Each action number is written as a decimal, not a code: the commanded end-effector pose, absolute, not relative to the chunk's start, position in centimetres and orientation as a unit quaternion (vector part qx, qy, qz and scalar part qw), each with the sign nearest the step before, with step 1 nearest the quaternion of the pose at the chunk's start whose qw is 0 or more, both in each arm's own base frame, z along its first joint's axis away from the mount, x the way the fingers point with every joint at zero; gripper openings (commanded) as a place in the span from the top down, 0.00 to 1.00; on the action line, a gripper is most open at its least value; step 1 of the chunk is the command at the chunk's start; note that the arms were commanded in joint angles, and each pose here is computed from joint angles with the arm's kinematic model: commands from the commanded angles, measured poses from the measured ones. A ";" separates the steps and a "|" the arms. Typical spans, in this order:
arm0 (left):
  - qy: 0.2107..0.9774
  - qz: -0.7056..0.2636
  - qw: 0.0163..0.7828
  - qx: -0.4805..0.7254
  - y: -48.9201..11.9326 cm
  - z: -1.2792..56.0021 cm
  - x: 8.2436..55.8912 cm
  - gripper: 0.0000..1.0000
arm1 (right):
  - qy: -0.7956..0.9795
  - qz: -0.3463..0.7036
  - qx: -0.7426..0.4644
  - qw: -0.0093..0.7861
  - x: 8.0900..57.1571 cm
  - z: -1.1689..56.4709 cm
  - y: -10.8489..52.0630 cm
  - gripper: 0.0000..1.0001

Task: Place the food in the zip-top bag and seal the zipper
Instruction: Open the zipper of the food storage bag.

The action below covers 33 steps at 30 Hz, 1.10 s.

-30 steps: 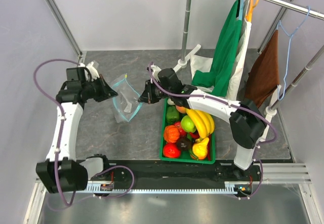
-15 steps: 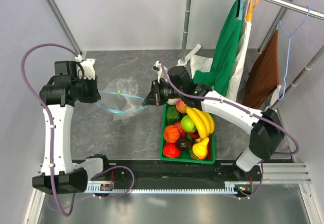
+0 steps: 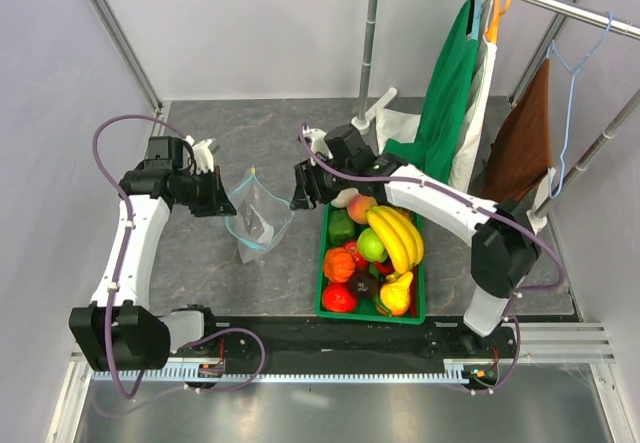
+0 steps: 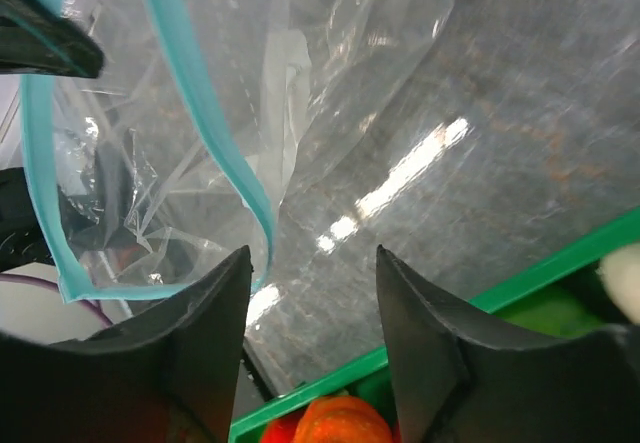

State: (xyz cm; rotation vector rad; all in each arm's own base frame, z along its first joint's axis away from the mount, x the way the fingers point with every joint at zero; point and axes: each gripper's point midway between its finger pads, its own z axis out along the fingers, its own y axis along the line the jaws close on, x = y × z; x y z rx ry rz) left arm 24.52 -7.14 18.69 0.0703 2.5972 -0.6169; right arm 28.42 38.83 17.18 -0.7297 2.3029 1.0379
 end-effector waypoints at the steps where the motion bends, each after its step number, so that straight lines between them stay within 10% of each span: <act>1: 0.928 -0.253 0.273 -0.005 -8.4 20.0 26.8 0.98 | 0.808 0.361 -0.314 0.343 29.3 24.6 36.8 0.34; 15: 0.929 -0.253 0.270 0.008 -9.3 19.0 26.1 0.98 | 0.745 0.234 -0.538 0.318 21.5 23.1 27.2 0.02; 33: 0.929 -0.252 0.270 0.013 -9.4 18.7 25.8 0.98 | 0.671 0.163 -0.663 0.289 18.2 14.4 31.5 0.02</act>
